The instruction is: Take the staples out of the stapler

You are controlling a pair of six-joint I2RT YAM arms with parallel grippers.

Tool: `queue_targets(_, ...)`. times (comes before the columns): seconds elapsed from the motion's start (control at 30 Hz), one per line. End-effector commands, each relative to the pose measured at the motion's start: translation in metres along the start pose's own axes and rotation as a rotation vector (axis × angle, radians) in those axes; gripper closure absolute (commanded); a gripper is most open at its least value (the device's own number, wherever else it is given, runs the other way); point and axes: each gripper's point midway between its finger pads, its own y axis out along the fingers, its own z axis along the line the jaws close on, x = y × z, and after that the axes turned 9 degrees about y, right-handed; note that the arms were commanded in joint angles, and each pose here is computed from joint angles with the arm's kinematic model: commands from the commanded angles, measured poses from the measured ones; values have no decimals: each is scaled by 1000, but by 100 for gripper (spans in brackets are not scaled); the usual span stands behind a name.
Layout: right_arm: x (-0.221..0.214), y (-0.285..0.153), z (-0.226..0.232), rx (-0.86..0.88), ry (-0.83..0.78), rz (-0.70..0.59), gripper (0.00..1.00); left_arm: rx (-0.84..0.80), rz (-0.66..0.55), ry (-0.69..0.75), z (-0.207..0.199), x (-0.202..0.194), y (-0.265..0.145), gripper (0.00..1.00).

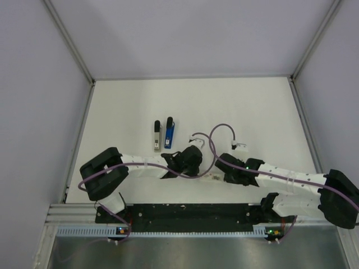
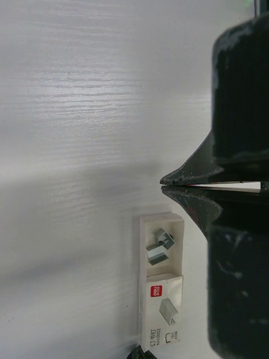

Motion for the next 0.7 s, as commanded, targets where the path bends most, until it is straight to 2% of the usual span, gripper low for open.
queue_targets(0.0,-6,6,14,32,6,11,100,-37,85,-34,-3,-27,3,100)
queue_targets(0.37,-9,16,28,37,-17,28,100,-66,120,-43,-11,-41,2,100)
queue_targets(0.67,-11,17,29,42,-25,33,100,-33,144,-39,0,-56,0,100)
